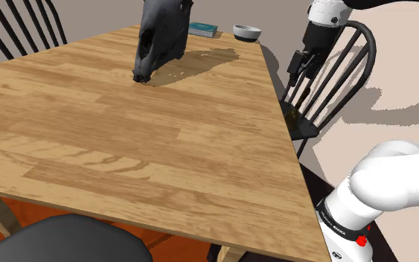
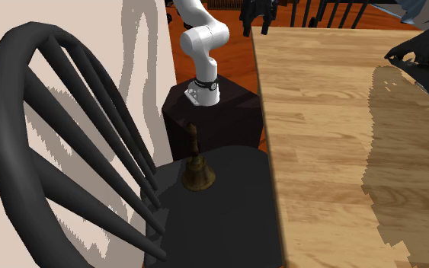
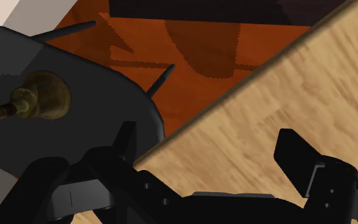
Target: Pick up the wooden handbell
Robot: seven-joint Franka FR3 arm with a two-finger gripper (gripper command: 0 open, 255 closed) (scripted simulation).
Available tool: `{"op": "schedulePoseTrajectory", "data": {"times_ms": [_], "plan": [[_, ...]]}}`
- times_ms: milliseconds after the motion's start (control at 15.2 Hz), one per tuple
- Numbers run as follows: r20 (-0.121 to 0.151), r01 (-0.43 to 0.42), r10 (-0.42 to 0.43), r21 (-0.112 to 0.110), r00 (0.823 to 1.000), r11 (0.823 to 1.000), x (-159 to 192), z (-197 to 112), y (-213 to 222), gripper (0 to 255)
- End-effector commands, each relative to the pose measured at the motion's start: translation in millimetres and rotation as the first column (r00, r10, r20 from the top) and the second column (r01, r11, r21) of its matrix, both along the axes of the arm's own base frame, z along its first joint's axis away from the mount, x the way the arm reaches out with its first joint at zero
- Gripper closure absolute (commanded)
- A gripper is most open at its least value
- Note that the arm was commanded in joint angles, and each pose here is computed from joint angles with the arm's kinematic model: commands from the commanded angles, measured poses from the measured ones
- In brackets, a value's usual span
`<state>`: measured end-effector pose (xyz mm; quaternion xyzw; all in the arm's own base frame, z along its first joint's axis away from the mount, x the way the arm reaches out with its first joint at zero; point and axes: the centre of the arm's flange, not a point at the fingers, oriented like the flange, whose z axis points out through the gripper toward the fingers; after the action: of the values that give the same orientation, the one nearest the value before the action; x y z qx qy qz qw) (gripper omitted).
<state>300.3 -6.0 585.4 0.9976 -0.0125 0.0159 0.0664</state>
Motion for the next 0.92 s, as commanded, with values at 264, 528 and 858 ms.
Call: {"op": "schedulePoseTrajectory", "data": {"times_ms": [264,528,858], "plan": [[-0.013,-0.004,0.005,0.013,1.000,1.000,15.4,-13.0,-51.3,0],[-0.026,-0.009,0.009,0.025,1.000,1.000,30.8,-26.8,-102.3,0],[-0.043,-0.014,0.016,0.041,0.999,0.999,50.1,-45.3,-165.7,0]]}}
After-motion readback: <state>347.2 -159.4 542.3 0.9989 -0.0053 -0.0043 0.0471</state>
